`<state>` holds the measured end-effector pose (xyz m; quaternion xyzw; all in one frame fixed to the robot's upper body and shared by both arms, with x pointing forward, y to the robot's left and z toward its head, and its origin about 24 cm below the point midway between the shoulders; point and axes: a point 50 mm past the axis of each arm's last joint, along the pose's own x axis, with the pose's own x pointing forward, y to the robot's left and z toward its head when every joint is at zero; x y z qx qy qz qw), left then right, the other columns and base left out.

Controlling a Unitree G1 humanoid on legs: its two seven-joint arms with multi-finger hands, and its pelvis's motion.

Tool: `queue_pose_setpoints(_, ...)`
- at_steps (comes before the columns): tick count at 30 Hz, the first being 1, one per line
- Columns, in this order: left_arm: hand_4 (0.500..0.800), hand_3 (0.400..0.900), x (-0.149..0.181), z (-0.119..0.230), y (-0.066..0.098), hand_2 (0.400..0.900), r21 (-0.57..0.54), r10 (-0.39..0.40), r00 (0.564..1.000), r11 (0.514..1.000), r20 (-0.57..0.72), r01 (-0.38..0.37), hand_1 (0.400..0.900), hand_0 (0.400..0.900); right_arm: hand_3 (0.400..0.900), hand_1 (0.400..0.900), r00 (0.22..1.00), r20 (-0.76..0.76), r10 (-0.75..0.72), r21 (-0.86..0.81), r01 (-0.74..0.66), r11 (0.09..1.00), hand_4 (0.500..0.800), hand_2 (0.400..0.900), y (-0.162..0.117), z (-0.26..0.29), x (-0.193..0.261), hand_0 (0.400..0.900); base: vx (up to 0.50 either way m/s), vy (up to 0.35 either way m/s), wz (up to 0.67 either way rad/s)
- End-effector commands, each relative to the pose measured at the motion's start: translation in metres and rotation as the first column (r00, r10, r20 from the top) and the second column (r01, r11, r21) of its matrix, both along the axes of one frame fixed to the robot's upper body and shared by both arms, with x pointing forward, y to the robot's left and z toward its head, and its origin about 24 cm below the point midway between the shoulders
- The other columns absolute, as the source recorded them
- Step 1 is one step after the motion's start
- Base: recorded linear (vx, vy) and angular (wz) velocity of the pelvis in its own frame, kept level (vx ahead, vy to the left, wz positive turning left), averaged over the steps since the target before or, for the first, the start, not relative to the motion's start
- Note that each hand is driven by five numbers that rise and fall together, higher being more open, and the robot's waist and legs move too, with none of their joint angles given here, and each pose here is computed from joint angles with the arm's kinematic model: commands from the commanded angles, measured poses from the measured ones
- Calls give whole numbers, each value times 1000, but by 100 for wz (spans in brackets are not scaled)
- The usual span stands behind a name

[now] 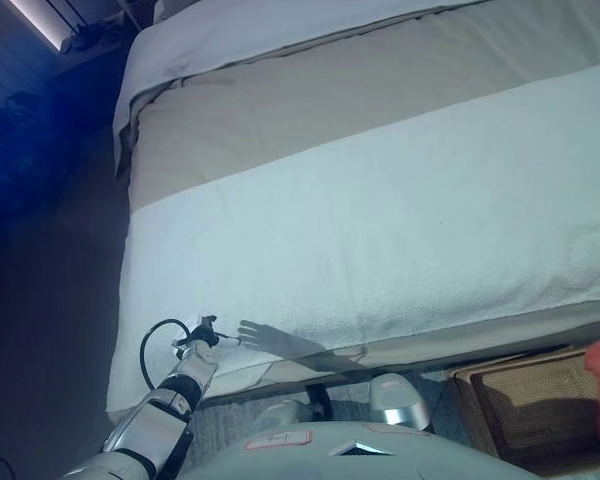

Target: Put the clothes on the bed into the basket.

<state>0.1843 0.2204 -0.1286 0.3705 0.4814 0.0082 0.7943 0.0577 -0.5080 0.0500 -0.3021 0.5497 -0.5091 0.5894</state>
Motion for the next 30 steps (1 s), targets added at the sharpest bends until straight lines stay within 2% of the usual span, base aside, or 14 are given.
queue_pose_setpoints(1,800,900,8,12,33,900,126,3,1000,992,16,-4,900,900,900,900,989,-103,-108,-184,88,979,800,900,-24,57,-37,900,0,0,0)
queue_pose_setpoints(13,800,900,-15,0,33,900,89,64,997,994,-50,-59,900,900,900,900,997,-45,-64,-257,51,965,800,900,-34,96,-12,900,0,-6,2)
queue_pose_setpoints(18,800,900,-13,1,34,900,90,69,997,994,-42,-65,900,900,900,900,997,-28,68,-245,-73,967,800,900,-27,80,22,900,-1,-3,1)
queue_pose_setpoints(22,800,900,-11,3,35,900,90,81,996,993,-23,-78,900,900,900,900,958,-4,286,-224,-280,934,800,900,-6,49,73,900,-12,-2,-3)
queue_pose_setpoints(25,800,900,-9,4,35,900,85,104,995,991,2,-104,900,900,900,900,880,56,471,-214,-450,867,800,900,22,21,109,900,-16,-2,-5)
queue_pose_setpoints(26,800,900,-9,4,35,900,84,113,994,990,3,-112,900,900,900,900,877,58,478,-196,-459,867,800,900,27,12,107,900,-37,-9,0)
queue_pose_setpoints(30,800,900,-14,4,37,900,76,138,990,987,17,-139,900,900,900,900,765,196,613,-145,-595,790,800,900,77,-28,135,900,-44,-2,5)
